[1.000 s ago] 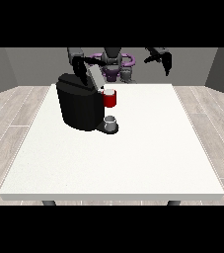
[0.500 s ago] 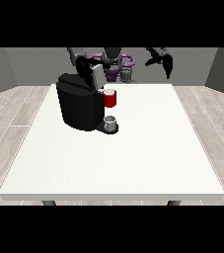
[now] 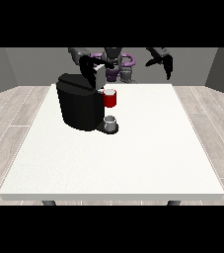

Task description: Insert the coffee pod into the coffee machine and close the lid

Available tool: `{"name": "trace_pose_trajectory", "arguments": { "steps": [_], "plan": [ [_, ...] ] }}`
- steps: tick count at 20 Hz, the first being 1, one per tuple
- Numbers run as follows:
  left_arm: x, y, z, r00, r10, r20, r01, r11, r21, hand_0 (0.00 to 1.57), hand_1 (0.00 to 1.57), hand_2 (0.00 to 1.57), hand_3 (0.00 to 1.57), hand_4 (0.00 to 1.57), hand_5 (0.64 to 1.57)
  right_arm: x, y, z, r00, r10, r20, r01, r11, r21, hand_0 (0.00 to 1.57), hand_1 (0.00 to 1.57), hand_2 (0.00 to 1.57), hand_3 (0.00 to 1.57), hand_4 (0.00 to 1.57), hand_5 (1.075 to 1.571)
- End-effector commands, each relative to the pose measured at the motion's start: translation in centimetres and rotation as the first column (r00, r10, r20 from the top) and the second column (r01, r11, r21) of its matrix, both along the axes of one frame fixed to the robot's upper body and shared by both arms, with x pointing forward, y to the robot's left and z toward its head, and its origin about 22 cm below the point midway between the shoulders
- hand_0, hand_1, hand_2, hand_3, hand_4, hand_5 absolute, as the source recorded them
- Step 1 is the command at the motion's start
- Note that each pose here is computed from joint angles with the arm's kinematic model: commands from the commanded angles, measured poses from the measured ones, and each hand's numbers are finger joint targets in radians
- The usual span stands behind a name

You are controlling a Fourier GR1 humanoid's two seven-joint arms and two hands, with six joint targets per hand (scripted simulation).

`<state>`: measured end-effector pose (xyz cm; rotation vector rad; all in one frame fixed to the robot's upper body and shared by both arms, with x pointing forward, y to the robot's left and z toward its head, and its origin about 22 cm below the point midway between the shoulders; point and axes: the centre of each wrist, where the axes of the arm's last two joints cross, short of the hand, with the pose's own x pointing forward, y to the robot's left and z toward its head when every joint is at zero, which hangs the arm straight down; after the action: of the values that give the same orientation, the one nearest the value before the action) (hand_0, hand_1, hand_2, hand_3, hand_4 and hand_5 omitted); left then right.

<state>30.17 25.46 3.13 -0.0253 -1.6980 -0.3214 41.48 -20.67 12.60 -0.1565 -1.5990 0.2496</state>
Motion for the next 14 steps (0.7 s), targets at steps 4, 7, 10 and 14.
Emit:
{"name": "trace_pose_trajectory", "arguments": {
  "steps": [4, 7, 10, 14],
  "plan": [
    [1.1, -1.5, 1.0, 0.996, -0.046, 0.075, 0.046, 0.999, -0.005, 0.00, 0.00, 0.00, 0.00, 0.40, 1.571, 0.4, 4.9, 5.2, 0.973, 0.141, 0.183, -0.127, 0.988, -0.090, 0.00, 0.00, 0.00, 0.00, 0.08, 1.571],
    [1.3, -2.1, 1.0, 0.994, -0.083, 0.067, 0.083, 0.997, -0.001, 0.00, 0.00, 0.00, 0.00, 0.41, 1.571, 0.5, 5.0, 7.7, 0.974, 0.120, 0.194, -0.094, 0.986, -0.137, 0.00, 0.00, 0.00, 0.00, 0.30, 1.571],
    [1.8, -2.7, 1.9, 0.989, -0.100, 0.107, 0.101, 0.995, 0.004, 0.00, 0.00, 0.00, 0.00, 0.40, 1.571, 0.5, 4.2, 10.0, 0.967, 0.091, 0.239, -0.061, 0.989, -0.131, 0.00, 0.00, 0.00, 0.00, 0.24, 1.571],
    [1.8, -4.0, 2.1, 0.983, -0.135, 0.123, 0.136, 0.991, 0.006, 0.00, 0.00, 0.00, 0.00, 0.42, 1.571, -0.1, 4.1, 10.8, 0.970, 0.062, 0.237, -0.031, 0.991, -0.131, 0.00, 0.00, 0.00, 0.00, 0.10, 1.571]
  ]
}}
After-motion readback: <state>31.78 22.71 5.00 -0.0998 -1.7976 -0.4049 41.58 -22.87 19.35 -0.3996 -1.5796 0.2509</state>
